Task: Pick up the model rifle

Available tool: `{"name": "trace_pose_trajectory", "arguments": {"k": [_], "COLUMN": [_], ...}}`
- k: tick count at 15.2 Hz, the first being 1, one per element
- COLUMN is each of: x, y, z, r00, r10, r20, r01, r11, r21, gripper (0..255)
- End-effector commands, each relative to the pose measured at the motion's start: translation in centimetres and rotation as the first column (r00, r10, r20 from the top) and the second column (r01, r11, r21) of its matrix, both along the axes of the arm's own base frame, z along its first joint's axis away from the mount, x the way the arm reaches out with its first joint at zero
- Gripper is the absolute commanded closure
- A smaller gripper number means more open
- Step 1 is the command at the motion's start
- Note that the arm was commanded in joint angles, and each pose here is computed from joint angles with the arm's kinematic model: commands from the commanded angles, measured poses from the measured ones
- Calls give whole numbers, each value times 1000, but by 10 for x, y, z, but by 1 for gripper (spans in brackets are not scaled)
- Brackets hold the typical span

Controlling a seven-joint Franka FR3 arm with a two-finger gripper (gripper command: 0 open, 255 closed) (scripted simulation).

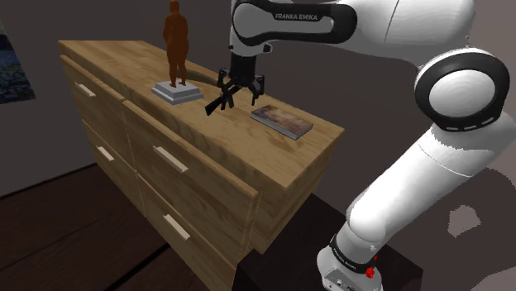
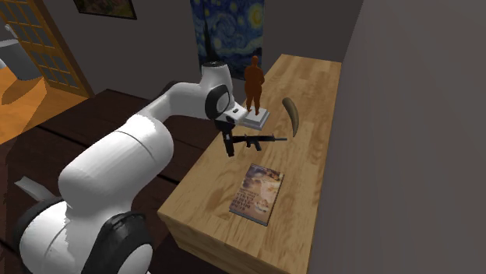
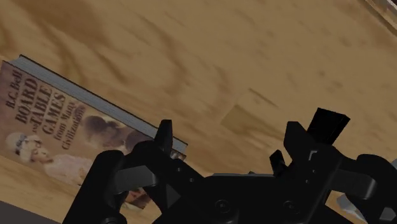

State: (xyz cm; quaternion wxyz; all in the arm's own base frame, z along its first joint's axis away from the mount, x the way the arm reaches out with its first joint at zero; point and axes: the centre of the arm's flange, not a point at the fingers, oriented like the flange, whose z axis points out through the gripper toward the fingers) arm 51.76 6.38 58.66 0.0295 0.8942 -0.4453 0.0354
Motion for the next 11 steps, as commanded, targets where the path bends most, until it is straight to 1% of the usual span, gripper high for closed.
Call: {"name": "trace_pose_trajectory", "arguments": {"k": [1,3,5,7,9,10,11], "x": [29,54,78,100,121,124,124], "y": [-7,-18,-31,-47,-65,-68,-68], "z": [0,-1,-1,-2,-2,-2,-7], "r00": [993,974,944,902,850,841,841], "r10": [-117,-225,-330,-431,-527,-541,-541], "r20": [3,5,7,8,10,10,10], "r01": [117,225,330,431,527,541,541], "r11": [993,974,944,902,850,841,841], "r21": [1,1,1,1,2,2,2], "gripper": [0,0,0,0,0,0,0]}}
